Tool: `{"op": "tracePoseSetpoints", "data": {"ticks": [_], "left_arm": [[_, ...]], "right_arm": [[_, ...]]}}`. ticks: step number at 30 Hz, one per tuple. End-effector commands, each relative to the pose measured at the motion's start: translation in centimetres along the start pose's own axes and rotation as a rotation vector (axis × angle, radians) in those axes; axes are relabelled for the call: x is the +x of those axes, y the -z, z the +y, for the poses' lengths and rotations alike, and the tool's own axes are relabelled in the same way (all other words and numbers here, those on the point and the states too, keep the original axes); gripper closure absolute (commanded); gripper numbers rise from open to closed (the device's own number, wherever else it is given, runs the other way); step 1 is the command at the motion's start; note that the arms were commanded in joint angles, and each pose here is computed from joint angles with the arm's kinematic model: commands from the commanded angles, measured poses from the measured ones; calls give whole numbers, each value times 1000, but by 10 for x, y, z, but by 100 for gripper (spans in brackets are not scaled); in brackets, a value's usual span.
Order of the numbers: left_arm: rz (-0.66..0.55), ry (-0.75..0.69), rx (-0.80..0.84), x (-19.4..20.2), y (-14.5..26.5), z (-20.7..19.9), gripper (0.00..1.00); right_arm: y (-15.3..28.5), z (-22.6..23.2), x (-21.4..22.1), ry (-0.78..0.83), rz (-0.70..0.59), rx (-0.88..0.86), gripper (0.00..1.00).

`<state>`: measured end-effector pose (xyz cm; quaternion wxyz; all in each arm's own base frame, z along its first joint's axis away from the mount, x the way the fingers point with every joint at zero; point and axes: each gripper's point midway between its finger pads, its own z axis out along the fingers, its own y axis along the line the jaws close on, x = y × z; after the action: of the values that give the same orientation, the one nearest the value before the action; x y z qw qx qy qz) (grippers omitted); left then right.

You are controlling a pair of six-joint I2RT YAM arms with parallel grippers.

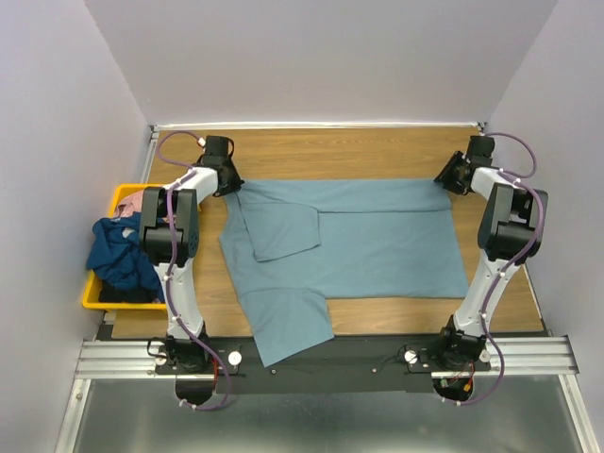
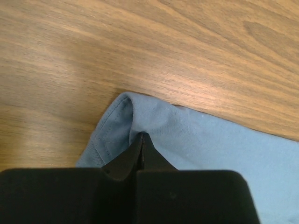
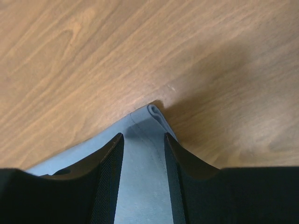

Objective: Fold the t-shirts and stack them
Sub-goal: Fold the tshirt

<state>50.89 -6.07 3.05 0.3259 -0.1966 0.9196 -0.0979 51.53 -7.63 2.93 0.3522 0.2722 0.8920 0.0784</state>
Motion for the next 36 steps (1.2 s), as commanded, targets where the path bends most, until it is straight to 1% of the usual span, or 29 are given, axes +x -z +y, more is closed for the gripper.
{"op": "tracePoseSetpoints", "data": {"ticks": [1,5,11,12,13,14,15,16,18,19,21,22,23,24,25,26,27,28,29,30,31,32,33,34,35,36], "left_arm": [[53,-3,-83,10,-11,31,99],[66,-1,-98,8,-16,36,99],[47,1,-95,-17,-26,27,99],[44,1,-94,-20,-27,25,99],[20,1,-78,-34,-27,18,99],[29,1,-80,-32,-32,18,99],[9,4,-66,-42,-32,12,99],[-4,5,-61,-47,-32,10,98],[-38,4,-42,-61,-28,3,94],[-71,-1,-24,-75,-20,-5,90],[-109,-5,-4,-90,-7,-14,88],[-128,-7,3,-96,1,-18,83],[-165,-12,17,-106,21,-27,81],[-195,-19,13,-112,31,-30,78],[-224,-42,26,-115,53,-40,69],[-238,-53,26,-115,64,-43,64],[-253,-60,11,-114,76,-43,60],[-264,-71,17,-107,97,-45,49],[-261,-87,25,-97,107,-51,45],[-253,-87,13,-80,125,-44,40],[-249,-94,16,-77,125,-48,39],[-231,-99,16,-54,140,-41,36],[-210,-117,17,-35,146,-42,33],[-175,-129,12,-7,156,-33,33],[-135,-145,26,16,161,-36,32],[-109,-161,35,34,166,-37,32]], "right_arm": [[-27,-23,19,-57,62,26,53],[-39,-32,17,-82,68,34,53],[-55,-39,2,-101,50,28,53],[-57,-38,-2,-99,46,21,53],[-62,-35,-8,-86,36,8,53],[-62,-30,-14,-78,31,-14,53],[-64,-27,-17,-72,27,-27,53],[-62,-20,-31,-68,4,-49,52],[-55,-7,-43,-60,-8,-99,52],[-51,-2,-51,-53,-24,-117,51],[-32,13,-70,-39,-60,-158,50],[-25,17,-75,-36,-69,-169,49],[-17,19,-78,-27,-76,-174,48],[-1,24,-83,-22,-91,-180,47],[8,25,-85,-16,-97,-179,45],[18,25,-83,-14,-96,-175,45],[35,25,-79,-14,-98,-169,44],[46,25,-74,-17,-97,-163,44],[55,25,-66,-18,-86,-156,43],[74,23,-50,-19,-73,-142,43],[83,22,-42,-16,-72,-133,43],[91,27,-29,-8,-60,-133,43],[100,28,-14,-2,-50,-123,42],[115,29,10,15,-33,-123,42],[126,35,39,63,-18,-108,42],[126,43,44,87,-16,-106,42]]}}
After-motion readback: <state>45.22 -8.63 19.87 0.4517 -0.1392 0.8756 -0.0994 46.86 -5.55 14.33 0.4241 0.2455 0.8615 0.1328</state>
